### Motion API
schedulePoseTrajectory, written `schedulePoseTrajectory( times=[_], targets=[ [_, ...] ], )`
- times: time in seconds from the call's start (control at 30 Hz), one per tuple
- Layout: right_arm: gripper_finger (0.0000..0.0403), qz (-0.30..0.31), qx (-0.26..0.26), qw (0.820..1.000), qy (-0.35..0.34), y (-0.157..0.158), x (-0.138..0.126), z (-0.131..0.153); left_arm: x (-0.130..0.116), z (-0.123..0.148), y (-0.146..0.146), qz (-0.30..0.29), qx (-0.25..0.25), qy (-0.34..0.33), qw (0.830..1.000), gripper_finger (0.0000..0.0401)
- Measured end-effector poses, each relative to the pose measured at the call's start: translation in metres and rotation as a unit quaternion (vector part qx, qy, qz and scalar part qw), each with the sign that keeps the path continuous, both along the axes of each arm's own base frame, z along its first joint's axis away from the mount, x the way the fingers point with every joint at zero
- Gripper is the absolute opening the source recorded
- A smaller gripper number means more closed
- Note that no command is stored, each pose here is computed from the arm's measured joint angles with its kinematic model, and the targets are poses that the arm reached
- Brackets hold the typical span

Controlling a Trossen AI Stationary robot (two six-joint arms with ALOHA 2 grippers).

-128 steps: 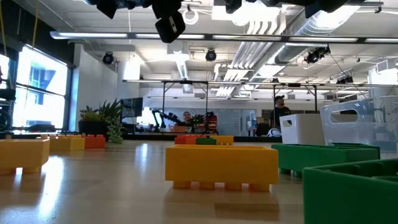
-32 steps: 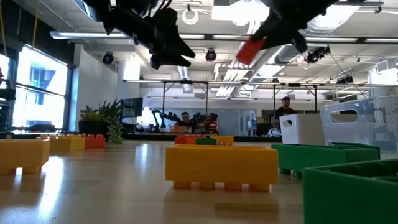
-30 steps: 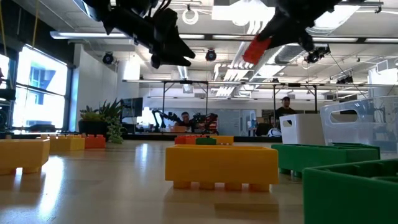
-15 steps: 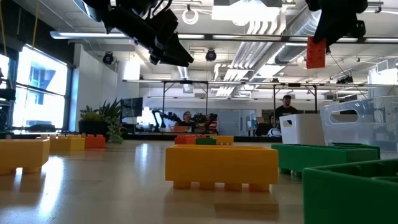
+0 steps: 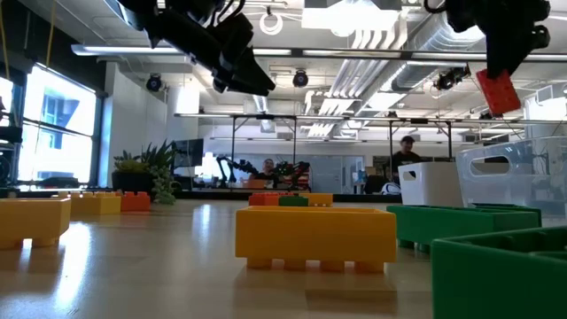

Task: Sort & place blocks by color
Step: Put the orange game piece into the transparent bin

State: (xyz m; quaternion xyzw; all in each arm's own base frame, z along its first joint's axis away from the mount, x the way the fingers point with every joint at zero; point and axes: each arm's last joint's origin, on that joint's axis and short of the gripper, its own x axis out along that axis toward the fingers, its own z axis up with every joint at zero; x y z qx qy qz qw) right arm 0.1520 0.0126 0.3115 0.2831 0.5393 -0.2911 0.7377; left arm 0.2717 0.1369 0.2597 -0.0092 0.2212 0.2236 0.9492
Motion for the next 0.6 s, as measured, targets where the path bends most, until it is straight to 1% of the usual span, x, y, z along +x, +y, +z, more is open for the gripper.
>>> schedulePoseTrajectory(
  times=[0.17,0.37,0.6],
  targets=[
    [0.0087,0.012,0.009,0.999,0.048,0.002,0.011,-0.011,0.000,-0.001,0.000,0.000,-0.003,0.005,1.000,0.0201],
    [0.0087,0.013,0.005,0.995,0.095,0.003,0.021,-0.021,-0.002,-0.004,-0.001,0.010,-0.029,0.012,0.999,0.0201],
    [0.0087,0.015,0.056,0.989,0.139,0.008,0.033,-0.033,-0.006,-0.011,-0.003,0.016,-0.056,0.047,0.997,0.0201]
  ],
)
